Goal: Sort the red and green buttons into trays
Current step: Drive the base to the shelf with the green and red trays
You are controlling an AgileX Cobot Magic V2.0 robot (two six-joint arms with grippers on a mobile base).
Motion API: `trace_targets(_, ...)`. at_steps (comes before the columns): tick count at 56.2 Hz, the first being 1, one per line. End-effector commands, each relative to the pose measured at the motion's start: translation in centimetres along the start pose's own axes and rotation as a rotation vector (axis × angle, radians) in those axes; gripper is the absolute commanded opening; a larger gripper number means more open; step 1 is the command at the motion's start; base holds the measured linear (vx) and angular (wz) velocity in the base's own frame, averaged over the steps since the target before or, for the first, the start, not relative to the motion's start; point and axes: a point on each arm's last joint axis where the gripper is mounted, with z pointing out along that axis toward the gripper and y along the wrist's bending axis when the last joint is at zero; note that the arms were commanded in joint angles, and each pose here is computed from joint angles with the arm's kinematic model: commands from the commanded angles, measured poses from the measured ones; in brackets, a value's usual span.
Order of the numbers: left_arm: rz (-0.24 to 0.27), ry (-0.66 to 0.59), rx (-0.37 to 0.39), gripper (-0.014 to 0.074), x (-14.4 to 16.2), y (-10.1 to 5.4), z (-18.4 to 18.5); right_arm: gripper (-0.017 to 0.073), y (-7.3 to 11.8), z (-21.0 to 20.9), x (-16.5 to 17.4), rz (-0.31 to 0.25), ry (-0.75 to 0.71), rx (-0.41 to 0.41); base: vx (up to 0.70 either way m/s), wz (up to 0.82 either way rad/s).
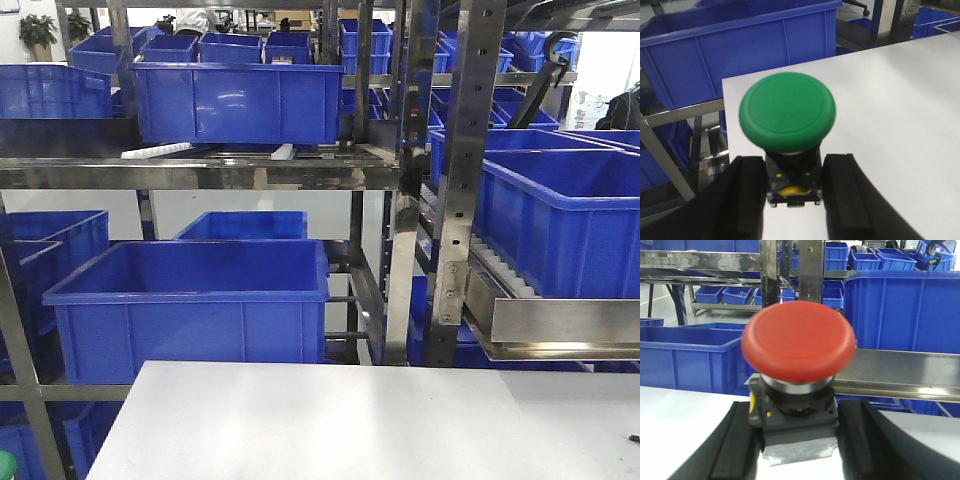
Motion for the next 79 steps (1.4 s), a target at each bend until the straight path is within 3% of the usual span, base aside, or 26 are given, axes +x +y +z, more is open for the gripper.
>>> trace_targets(1,-0.005,-0.106,0.03,-0.0004,-1.64,-0.28,-0.27,-0.0009,0.31,-0.06,-1.93,-0.028,-0.111,-0.039,-0.01,0.06)
trace_targets(25,-0.005,-0.106,0.03,-0.0004,-1.64,-0.28,-0.27,-0.0009,0.31,-0.06,-1.93,-0.028,-0.111,-0.039,-0.04,0.25)
trace_targets(79,-0.005,-0.106,0.03,-0.0004,-1.64,-0.28,-0.27,-0.0009,0.31,-0.06,-1.92,-0.028,-0.11,-0.039,-0.12,0.58)
